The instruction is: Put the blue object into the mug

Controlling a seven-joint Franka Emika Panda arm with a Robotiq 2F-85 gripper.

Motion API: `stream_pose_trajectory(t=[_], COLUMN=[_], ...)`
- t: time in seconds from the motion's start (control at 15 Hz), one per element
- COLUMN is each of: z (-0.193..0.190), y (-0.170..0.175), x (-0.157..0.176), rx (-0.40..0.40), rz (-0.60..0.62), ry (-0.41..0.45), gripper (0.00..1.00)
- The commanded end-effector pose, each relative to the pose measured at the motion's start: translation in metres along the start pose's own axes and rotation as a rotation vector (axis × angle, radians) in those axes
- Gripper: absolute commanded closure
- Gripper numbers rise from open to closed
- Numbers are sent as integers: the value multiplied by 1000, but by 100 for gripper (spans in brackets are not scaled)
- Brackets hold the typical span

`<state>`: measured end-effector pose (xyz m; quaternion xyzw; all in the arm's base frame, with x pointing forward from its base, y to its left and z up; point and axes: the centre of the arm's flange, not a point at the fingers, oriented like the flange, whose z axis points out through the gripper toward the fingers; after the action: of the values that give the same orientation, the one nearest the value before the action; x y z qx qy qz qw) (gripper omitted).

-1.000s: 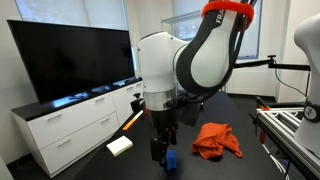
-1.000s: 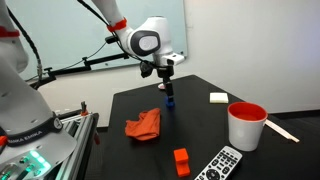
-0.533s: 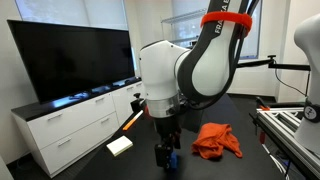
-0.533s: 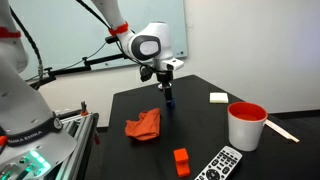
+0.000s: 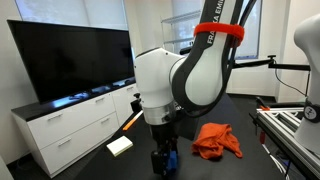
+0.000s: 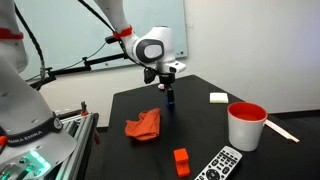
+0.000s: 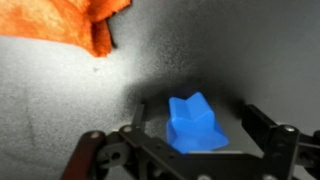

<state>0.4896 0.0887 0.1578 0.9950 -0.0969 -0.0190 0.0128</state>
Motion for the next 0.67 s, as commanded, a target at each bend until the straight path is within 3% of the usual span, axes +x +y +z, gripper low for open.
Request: stream_pose_trajectory(t=[0.0,0.6], z=[-2,-14], y=[-10,-17], x=[10,16], rx=[8,24], rz=[-14,-26], ry=[-6,18], gripper=[0,0])
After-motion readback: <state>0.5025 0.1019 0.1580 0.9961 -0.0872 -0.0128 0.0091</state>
